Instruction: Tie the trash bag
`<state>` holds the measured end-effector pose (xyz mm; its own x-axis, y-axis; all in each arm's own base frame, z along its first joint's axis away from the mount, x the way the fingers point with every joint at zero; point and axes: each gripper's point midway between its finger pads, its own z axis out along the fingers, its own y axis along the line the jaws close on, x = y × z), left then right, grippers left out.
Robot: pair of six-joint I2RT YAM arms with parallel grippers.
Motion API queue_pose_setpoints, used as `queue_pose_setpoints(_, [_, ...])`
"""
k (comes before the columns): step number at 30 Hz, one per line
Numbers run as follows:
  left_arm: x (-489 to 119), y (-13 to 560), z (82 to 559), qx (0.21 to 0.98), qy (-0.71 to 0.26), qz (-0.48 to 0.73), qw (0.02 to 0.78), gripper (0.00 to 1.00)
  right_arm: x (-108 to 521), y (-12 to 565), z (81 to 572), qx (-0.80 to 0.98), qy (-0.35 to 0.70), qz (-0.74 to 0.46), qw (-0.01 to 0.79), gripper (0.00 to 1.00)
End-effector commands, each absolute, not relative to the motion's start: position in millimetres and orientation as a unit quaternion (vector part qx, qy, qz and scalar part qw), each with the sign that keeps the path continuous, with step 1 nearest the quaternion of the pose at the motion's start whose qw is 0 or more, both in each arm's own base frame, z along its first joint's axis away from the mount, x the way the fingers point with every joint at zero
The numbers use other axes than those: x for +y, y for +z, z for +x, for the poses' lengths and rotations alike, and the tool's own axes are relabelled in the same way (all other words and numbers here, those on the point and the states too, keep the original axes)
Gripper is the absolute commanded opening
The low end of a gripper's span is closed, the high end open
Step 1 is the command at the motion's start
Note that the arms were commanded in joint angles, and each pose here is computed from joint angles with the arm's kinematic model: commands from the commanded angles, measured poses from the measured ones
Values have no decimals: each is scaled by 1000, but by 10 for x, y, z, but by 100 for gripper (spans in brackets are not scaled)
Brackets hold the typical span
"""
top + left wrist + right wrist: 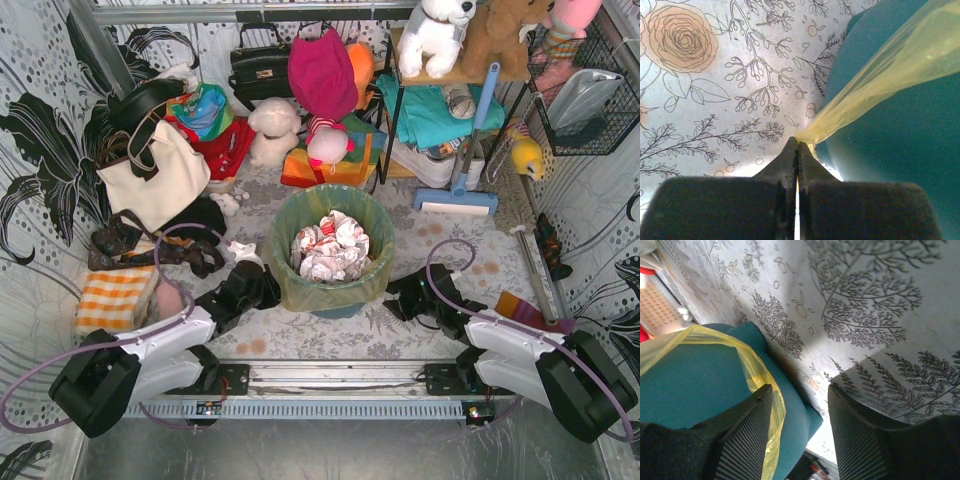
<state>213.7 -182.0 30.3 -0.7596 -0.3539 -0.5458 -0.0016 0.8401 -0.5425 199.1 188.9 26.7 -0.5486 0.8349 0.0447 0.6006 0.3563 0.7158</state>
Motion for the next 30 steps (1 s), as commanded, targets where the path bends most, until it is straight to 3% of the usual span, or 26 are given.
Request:
queue_pose_setpoints(1, [-1867,454,2175,892,-281,-93,342,0,1965,269,2049,731,403,539,112,51])
queue_pose_setpoints(8, [-1867,482,2147,889,-289,-103,340,0,2104,358,2129,699,438,560,80,49])
queue_pose_setpoints(18, [-1843,493,2134,888,-288,-108,342,0,2079,362,2132,676,446,582,70,38])
queue_pose_setpoints(30, [-1833,478,2143,891,-281,-104,340,0,1891,495,2135,661,430,607,102,43])
